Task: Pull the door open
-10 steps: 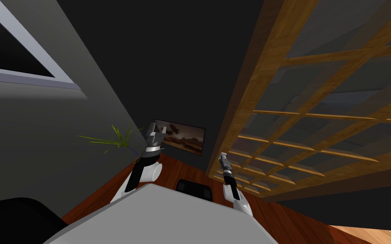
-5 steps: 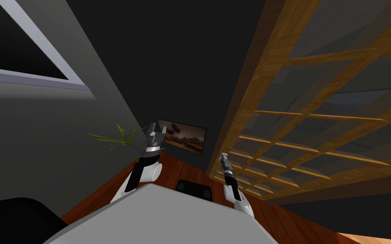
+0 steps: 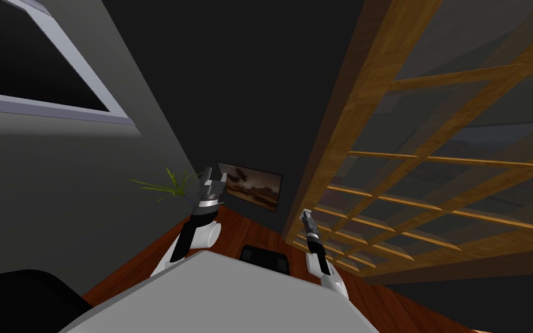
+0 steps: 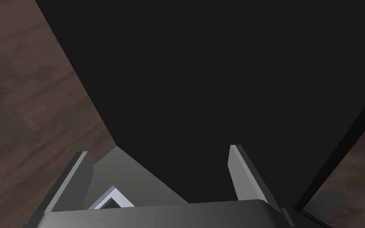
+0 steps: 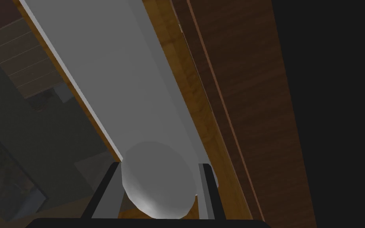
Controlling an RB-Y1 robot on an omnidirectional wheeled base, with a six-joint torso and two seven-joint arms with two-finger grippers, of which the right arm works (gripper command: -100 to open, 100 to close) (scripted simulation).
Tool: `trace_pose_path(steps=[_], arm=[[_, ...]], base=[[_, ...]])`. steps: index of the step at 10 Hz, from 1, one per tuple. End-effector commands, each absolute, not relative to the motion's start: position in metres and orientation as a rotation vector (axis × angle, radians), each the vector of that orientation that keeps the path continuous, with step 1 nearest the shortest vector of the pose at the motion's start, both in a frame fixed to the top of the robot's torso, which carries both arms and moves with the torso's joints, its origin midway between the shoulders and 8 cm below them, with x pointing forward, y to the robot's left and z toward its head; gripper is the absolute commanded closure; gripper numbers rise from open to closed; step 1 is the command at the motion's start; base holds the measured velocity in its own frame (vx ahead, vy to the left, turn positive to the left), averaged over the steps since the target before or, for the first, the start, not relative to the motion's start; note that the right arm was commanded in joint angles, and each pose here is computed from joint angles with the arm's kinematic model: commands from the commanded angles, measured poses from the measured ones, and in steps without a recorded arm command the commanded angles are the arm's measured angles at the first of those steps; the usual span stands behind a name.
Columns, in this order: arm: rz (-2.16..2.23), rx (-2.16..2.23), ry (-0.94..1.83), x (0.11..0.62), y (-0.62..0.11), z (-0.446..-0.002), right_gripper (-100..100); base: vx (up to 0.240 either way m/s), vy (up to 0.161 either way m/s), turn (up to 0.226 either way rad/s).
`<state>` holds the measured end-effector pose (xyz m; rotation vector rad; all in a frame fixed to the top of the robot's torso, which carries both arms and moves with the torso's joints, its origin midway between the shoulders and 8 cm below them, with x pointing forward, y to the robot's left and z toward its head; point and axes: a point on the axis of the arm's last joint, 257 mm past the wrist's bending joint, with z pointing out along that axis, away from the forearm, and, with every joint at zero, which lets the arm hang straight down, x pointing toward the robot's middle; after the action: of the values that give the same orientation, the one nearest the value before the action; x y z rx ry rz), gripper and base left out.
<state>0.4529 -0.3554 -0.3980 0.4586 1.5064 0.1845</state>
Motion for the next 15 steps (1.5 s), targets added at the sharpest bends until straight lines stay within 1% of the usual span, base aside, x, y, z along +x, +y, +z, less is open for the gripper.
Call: trace_pose_path(steps=[1,15], arm=[[0.223,0.487,1.504,0.453,-0.349,-0.401,100],[0.483,0.797,1.377,0.447,-0.371,-0.399,100]], base=[[-0.019,-0.003,0.028],[-0.024,-0.005,0.054]])
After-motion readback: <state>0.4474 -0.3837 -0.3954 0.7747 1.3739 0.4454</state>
